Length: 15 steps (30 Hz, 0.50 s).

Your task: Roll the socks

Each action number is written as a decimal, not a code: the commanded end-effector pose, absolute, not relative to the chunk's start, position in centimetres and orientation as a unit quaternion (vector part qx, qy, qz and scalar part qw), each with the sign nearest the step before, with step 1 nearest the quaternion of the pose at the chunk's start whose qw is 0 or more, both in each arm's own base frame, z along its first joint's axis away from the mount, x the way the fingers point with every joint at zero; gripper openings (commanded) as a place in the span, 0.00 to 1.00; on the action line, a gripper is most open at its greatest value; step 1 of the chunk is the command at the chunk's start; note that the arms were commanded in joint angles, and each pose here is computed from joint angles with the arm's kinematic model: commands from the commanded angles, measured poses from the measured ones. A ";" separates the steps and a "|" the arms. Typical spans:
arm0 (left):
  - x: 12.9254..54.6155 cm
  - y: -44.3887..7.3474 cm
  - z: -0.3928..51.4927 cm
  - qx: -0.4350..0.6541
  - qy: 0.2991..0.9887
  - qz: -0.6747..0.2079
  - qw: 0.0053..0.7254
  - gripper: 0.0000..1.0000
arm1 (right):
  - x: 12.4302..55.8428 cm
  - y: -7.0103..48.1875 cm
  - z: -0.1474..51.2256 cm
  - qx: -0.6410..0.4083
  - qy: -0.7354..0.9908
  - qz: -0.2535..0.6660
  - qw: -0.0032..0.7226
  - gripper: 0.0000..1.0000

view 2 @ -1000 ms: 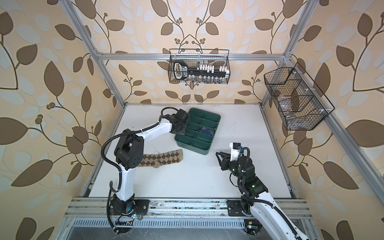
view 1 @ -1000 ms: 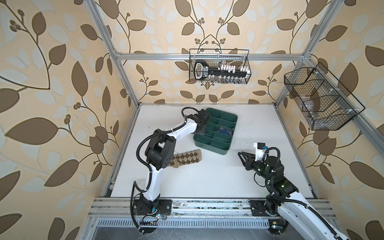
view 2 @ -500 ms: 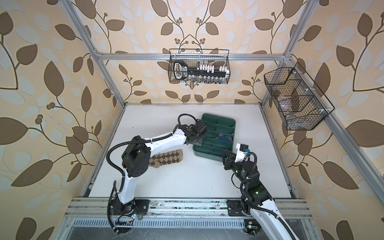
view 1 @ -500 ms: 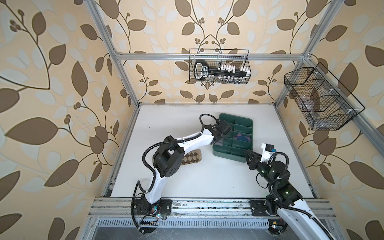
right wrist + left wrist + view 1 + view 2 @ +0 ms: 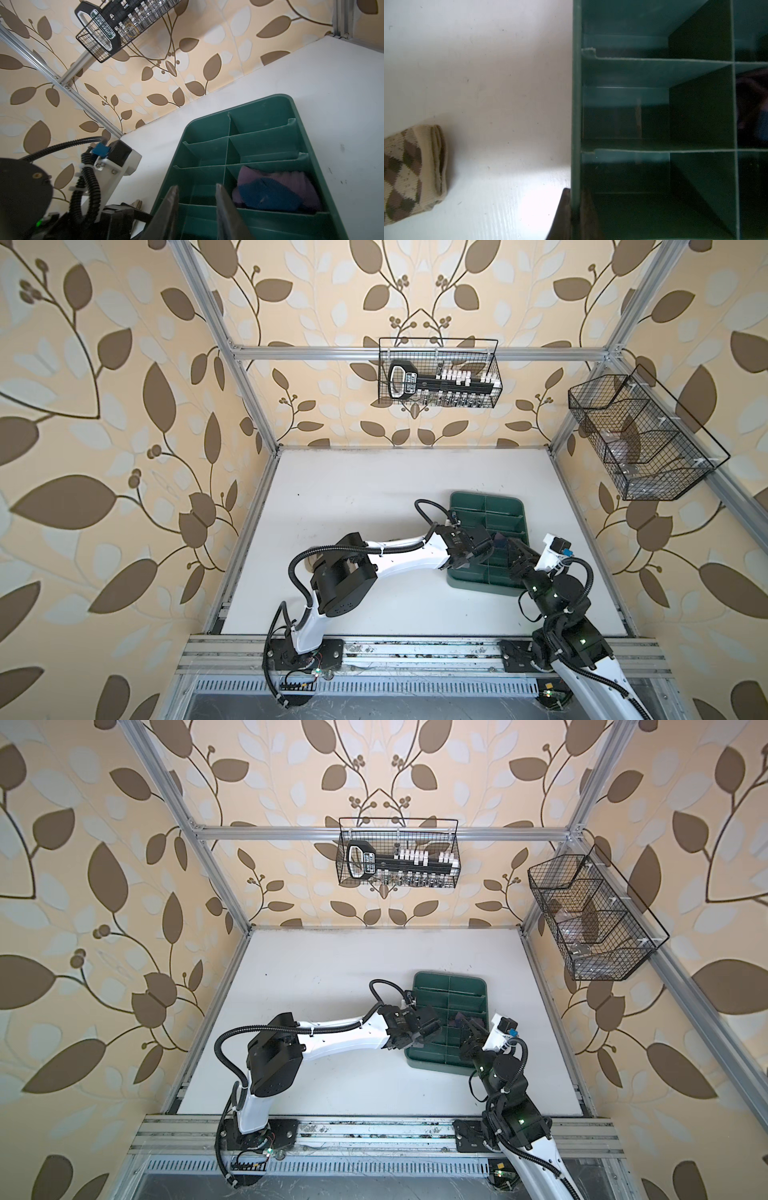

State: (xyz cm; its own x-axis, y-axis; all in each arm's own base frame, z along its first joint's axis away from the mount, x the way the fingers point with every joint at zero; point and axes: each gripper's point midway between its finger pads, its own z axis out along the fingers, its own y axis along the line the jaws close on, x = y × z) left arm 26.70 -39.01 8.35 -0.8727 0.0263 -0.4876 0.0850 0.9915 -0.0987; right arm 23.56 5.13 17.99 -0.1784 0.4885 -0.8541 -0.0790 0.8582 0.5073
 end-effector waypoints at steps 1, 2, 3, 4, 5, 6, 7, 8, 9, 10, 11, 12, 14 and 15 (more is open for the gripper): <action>26.9 -37.9 9.4 -0.003 0.964 -0.043 0.261 0.09 | 23.8 4.5 16.8 0.151 0.739 0.210 0.622 0.34; 27.3 -38.0 10.1 0.001 0.961 -0.047 0.271 0.18 | 23.8 4.7 16.7 0.147 0.739 0.211 0.622 0.34; 27.6 -38.2 11.0 0.009 0.957 -0.052 0.284 0.26 | 23.8 4.9 16.8 0.142 0.739 0.214 0.623 0.35; 28.1 -38.4 12.2 0.023 0.952 -0.055 0.300 0.38 | 23.7 5.1 16.9 0.135 0.738 0.219 0.624 0.37; 28.5 -38.4 13.7 0.032 0.946 -0.055 0.317 0.47 | 23.7 5.4 17.0 0.125 0.737 0.223 0.626 0.39; 28.8 -38.2 14.9 0.039 0.941 -0.052 0.332 0.53 | 23.7 5.8 17.0 0.115 0.736 0.229 0.627 0.40; 29.1 -37.9 16.5 0.046 0.935 -0.050 0.349 0.59 | 23.7 6.2 16.9 0.105 0.736 0.235 0.626 0.41; 29.4 -37.4 18.1 0.051 0.927 -0.047 0.367 0.66 | 23.6 6.4 16.9 0.100 0.736 0.239 0.625 0.42; 29.5 -36.9 19.5 0.054 0.921 -0.045 0.382 0.71 | 23.6 6.6 16.9 0.095 0.736 0.241 0.625 0.42; 29.6 -36.2 20.9 0.058 0.914 -0.043 0.398 0.74 | 23.5 6.8 16.9 0.087 0.736 0.244 0.625 0.42; 29.6 -35.7 22.1 0.060 0.909 -0.041 0.410 0.77 | 23.5 7.0 16.8 0.080 0.737 0.247 0.625 0.42; 29.4 -34.9 23.1 0.063 0.904 -0.039 0.420 0.81 | 23.5 7.4 16.8 0.071 0.736 0.252 0.624 0.42; 29.1 -33.6 24.5 0.067 0.900 -0.039 0.428 0.84 | 23.3 8.3 16.8 0.047 0.735 0.267 0.622 0.42; 28.9 -32.6 25.0 0.063 0.901 -0.037 0.427 0.84 | 23.2 8.8 16.9 0.034 0.734 0.276 0.620 0.42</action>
State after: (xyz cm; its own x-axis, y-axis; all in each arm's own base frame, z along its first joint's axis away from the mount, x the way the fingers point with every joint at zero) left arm 28.71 -36.17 19.91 -0.7063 0.0813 -0.7032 0.1656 0.9848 -0.0525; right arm 23.49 7.27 16.55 -0.2285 0.4258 -0.8755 -0.1914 0.8621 0.4692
